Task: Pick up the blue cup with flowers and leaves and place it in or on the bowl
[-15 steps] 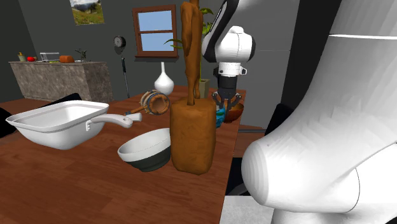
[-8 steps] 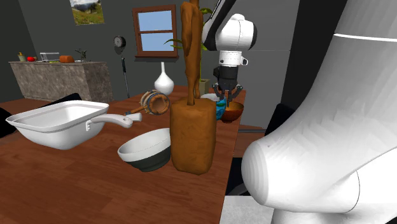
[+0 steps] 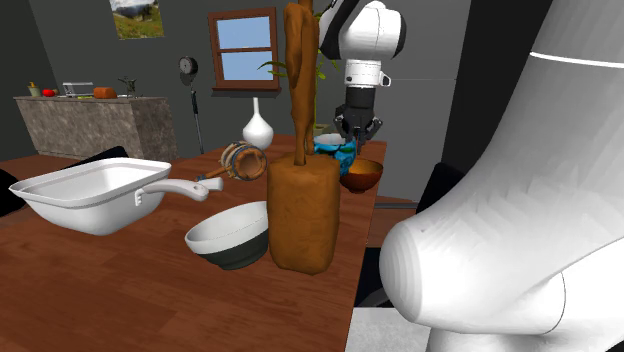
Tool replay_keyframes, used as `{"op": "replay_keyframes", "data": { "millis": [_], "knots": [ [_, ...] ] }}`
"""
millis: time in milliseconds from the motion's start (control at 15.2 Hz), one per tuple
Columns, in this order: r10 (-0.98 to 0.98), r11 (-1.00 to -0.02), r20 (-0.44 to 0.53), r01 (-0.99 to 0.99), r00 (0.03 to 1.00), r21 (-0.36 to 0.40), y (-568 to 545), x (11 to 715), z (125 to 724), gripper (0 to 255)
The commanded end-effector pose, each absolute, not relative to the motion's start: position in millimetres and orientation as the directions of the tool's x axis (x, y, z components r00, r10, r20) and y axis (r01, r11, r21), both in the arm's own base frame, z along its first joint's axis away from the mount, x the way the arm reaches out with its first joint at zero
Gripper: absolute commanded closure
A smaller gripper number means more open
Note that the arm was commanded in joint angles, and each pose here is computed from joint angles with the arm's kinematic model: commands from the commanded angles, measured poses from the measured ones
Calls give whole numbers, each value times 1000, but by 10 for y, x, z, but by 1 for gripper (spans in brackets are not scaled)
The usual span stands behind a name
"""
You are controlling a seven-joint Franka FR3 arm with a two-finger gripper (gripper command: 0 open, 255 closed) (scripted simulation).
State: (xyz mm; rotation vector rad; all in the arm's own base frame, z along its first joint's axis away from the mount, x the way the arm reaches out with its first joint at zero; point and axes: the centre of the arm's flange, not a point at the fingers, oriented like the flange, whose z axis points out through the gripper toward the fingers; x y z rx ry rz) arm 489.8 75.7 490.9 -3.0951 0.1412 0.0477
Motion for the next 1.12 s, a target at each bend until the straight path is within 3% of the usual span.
{"op": "replay_keyframes", "data": {
  "millis": [0,264,1056],
  "knots": [
    [-90,-995,-32,-92,995,-41,749,4895,5026,255],
    [-90,-995,-32,-92,995,-41,749,4894,5205,255],
    [-90,-995,-32,-92,995,-41,-49,6252,5385,255]
  ]
}}
